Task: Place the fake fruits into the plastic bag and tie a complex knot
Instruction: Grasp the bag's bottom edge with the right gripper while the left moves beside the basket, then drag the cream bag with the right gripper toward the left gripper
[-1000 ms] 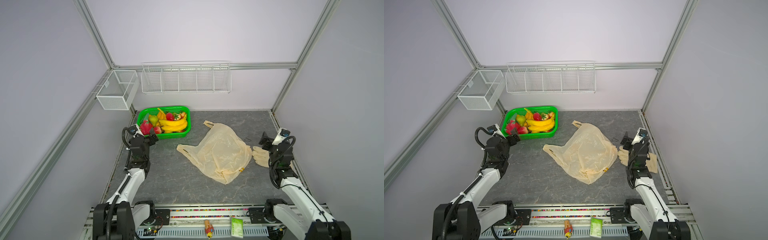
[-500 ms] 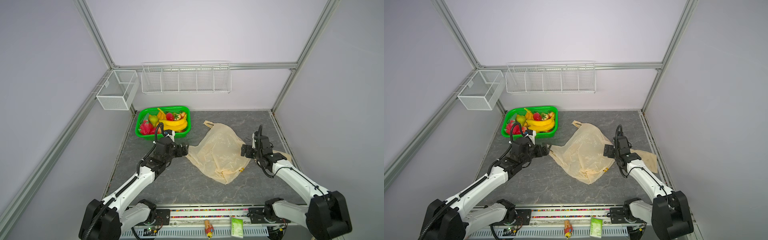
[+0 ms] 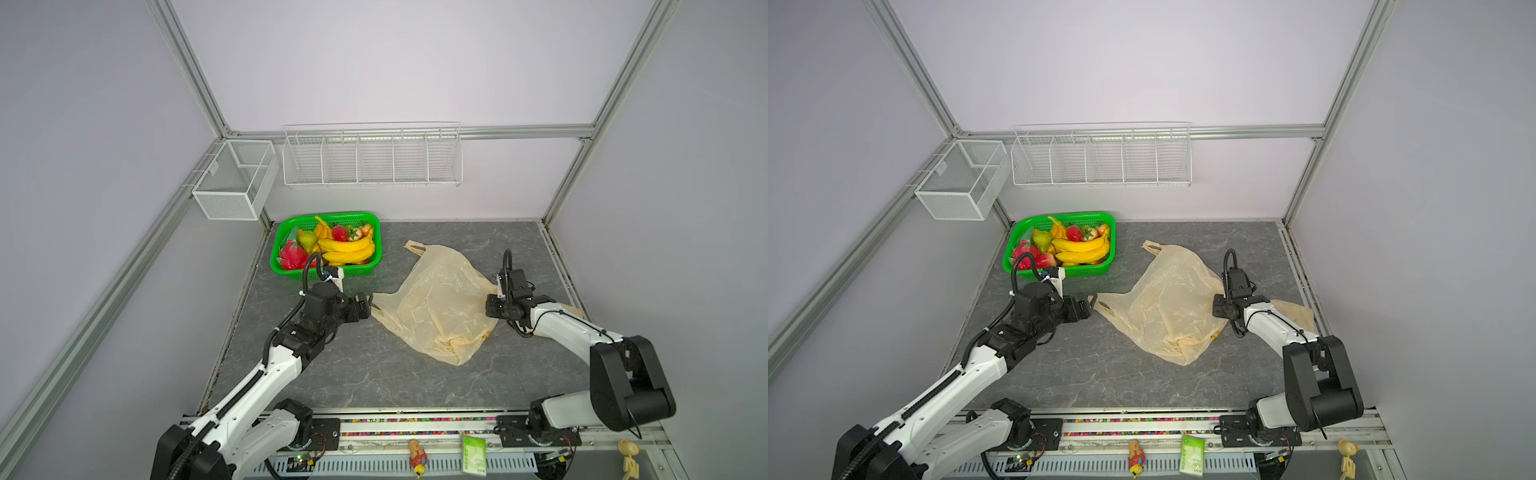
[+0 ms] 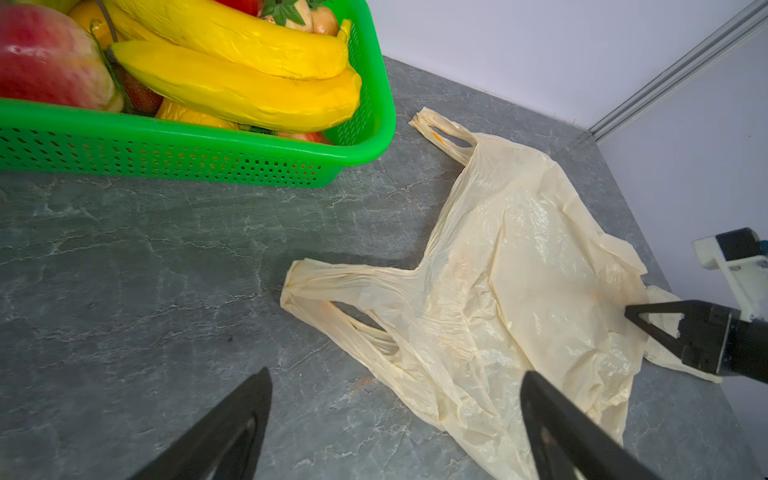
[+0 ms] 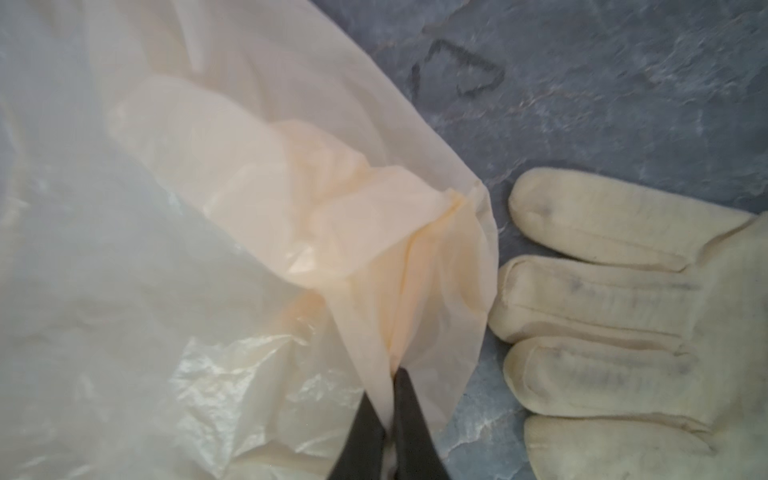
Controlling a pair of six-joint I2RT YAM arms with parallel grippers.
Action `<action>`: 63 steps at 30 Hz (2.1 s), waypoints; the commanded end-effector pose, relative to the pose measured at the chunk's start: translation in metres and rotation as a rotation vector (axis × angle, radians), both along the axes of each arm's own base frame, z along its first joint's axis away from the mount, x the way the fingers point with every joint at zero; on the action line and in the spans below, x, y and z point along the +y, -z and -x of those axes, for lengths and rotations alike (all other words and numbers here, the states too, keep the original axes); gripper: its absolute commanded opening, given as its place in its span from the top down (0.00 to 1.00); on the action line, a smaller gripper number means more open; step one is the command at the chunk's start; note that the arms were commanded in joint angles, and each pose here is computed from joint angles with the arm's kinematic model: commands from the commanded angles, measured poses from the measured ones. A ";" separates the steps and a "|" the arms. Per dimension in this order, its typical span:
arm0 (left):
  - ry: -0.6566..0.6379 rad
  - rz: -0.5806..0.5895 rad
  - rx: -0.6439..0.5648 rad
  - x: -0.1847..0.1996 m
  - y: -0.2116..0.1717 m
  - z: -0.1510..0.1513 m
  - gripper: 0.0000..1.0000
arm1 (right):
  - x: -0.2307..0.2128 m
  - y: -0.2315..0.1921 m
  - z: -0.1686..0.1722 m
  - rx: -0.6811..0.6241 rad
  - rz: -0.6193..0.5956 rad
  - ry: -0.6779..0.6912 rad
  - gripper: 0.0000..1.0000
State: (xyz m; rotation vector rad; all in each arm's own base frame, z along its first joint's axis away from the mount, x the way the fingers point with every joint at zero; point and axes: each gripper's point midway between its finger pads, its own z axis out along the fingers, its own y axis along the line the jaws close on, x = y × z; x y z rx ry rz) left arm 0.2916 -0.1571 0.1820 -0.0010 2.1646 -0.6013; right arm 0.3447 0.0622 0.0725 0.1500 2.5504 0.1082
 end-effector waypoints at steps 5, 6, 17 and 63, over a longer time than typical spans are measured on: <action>0.012 0.030 -0.034 0.001 -0.011 0.008 0.06 | 0.038 -0.063 -0.023 -0.099 -0.009 -0.423 0.94; 0.012 0.042 -0.049 0.000 -0.014 0.008 0.06 | 0.044 -0.071 -0.023 -0.116 -0.026 -0.478 0.94; 0.078 0.093 -0.025 -0.020 -0.017 0.002 0.07 | -0.001 -0.073 -0.043 0.119 0.247 -0.614 0.92; -0.002 -0.007 -0.029 0.003 -0.001 0.007 0.07 | 0.216 0.032 -0.044 0.056 0.373 -0.559 0.43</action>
